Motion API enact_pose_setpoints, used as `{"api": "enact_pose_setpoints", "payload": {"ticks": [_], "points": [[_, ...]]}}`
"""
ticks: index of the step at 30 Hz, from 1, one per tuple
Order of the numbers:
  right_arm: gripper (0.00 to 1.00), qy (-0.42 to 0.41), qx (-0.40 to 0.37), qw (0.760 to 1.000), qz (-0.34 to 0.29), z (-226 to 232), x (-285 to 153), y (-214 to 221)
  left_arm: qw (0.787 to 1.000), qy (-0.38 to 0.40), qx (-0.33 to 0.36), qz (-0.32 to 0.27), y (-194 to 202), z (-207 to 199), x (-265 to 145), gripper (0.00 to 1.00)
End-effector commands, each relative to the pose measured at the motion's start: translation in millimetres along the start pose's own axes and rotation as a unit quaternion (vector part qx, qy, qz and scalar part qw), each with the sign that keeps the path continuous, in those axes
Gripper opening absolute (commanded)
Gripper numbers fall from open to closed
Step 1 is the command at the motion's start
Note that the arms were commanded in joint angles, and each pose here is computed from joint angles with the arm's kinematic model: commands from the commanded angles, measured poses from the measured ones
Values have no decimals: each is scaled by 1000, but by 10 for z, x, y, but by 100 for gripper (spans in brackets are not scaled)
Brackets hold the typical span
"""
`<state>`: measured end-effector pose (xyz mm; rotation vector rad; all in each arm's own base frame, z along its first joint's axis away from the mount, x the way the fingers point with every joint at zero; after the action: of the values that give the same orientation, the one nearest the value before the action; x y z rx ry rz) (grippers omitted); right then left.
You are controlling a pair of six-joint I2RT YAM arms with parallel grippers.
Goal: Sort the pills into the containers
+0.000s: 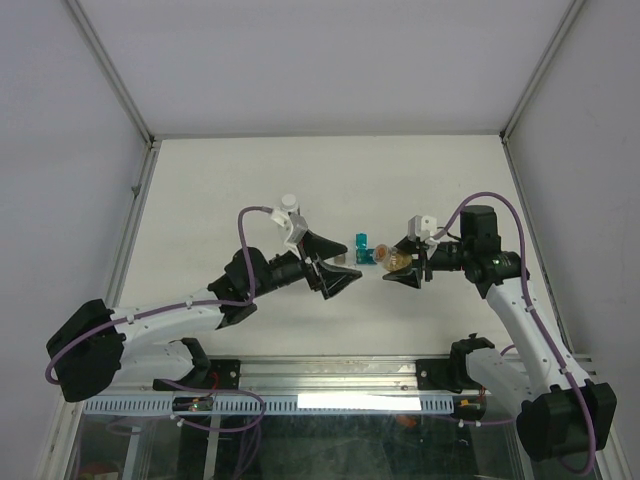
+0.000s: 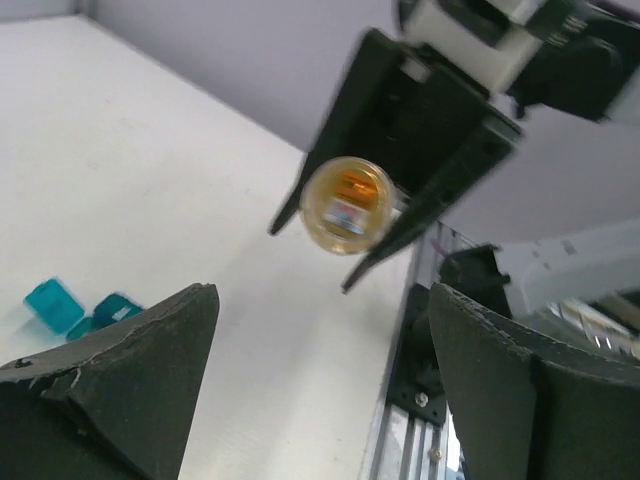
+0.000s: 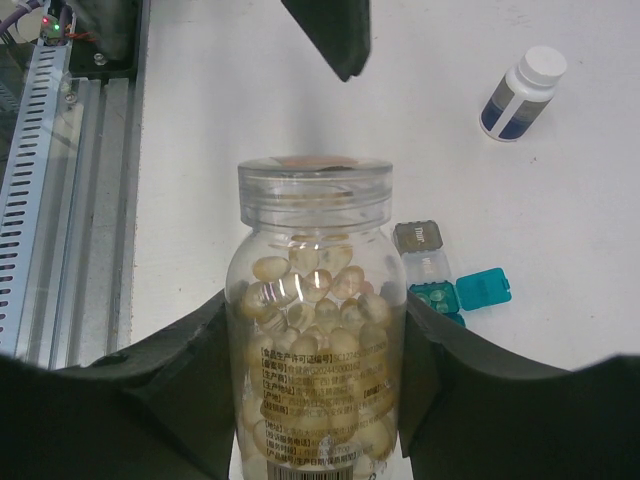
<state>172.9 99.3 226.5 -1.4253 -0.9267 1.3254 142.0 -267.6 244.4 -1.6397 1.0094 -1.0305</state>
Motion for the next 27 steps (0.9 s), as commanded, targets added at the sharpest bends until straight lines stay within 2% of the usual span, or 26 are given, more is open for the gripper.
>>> {"api": "enact_pose_setpoints", "payload": {"ticks": [1, 3, 7, 13, 24, 27], "points": [[0, 1, -40, 999, -17, -51, -17, -156, 983, -151, -105, -18, -332, -53, 244, 87], [0, 1, -40, 999, -17, -48, -19, -158, 978, -196, -71, 24, -319, -131, 342, 87], [0, 2, -41, 999, -16, -52, -19, -157, 978, -192, -60, 53, -318, -182, 512, 83], [0, 2, -40, 999, -16, -53, -19, -155, 982, -168, -54, 69, -341, -217, 675, 68], [0, 2, -40, 999, -16, -50, -20, -155, 985, -129, -59, 98, -290, -275, 808, 57], [0, 2, -40, 999, -16, -47, -21, -155, 986, -119, -61, 102, -277, -294, 816, 50]]}}
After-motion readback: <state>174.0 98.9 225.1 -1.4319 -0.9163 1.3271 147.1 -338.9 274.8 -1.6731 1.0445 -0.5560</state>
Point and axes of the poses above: each gripper's point midway between its finger pads, its own x axis out along the fingers, its own z axis along the line the jaws close on, y = z × x, the point moved 9 cm from there along -x, back along the fingers, and after that the axes turned 7 degrees about x, right-handed, at the moved point
